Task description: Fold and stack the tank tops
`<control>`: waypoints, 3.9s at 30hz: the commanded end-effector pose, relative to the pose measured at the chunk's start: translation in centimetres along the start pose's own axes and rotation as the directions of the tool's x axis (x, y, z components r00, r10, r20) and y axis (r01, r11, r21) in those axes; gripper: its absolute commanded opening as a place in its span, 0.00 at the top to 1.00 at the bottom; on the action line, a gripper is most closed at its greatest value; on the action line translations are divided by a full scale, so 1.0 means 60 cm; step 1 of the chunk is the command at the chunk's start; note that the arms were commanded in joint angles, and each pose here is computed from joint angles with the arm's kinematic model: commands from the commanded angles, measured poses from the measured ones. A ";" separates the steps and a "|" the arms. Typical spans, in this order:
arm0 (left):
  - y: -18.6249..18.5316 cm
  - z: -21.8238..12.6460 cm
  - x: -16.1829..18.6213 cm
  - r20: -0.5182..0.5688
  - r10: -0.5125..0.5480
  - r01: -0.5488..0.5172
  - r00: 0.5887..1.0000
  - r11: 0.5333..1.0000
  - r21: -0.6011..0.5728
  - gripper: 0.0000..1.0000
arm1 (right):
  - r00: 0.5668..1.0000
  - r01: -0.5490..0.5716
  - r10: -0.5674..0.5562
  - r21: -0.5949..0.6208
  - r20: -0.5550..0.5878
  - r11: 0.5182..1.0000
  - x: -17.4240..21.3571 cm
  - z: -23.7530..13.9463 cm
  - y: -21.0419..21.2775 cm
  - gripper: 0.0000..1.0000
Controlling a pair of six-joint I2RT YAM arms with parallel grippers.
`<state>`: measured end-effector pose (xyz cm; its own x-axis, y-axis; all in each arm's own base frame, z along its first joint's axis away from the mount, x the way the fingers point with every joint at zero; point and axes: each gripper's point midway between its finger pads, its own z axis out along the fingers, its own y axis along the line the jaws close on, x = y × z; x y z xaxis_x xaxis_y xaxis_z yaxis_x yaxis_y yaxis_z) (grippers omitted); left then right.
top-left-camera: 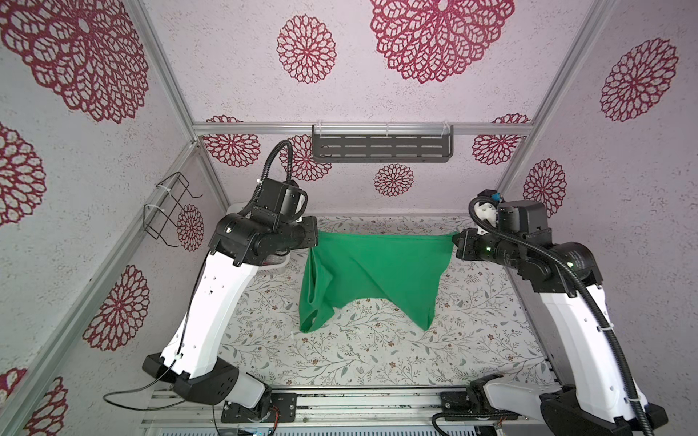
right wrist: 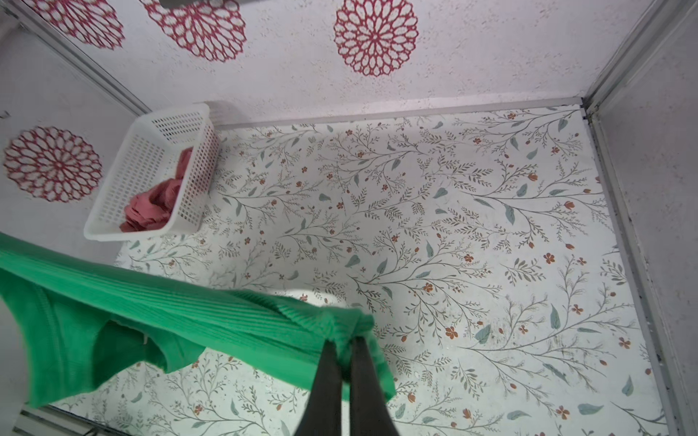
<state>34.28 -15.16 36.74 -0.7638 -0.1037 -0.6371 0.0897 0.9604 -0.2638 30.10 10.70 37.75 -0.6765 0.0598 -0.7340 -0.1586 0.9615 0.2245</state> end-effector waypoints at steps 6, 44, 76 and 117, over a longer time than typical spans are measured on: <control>-0.007 0.175 -0.130 0.014 0.166 -0.166 0.986 0.986 0.031 1.00 | 0.982 0.145 -0.160 0.138 0.105 0.980 -0.151 0.131 -0.063 1.00; 0.128 0.163 0.379 0.036 -0.254 0.251 0.967 0.907 -0.338 0.42 | 0.903 -0.175 0.309 0.401 -0.299 0.899 0.346 0.117 -0.211 0.46; -0.044 0.409 0.421 -0.419 -0.037 -0.059 0.907 0.975 -0.214 0.85 | 0.908 -0.253 0.299 0.186 -0.292 0.949 0.328 0.238 -0.142 0.49; -0.048 0.441 0.442 -0.458 0.093 -0.253 0.884 0.919 -0.302 0.64 | 0.907 -0.213 0.270 0.201 -0.322 0.956 0.334 0.257 -0.138 0.51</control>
<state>30.64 -27.40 2.10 -0.9592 0.1289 -0.2515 0.0938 0.9847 0.1468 28.40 8.19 10.46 -0.8976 0.2323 -0.3747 0.1412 0.9566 0.2549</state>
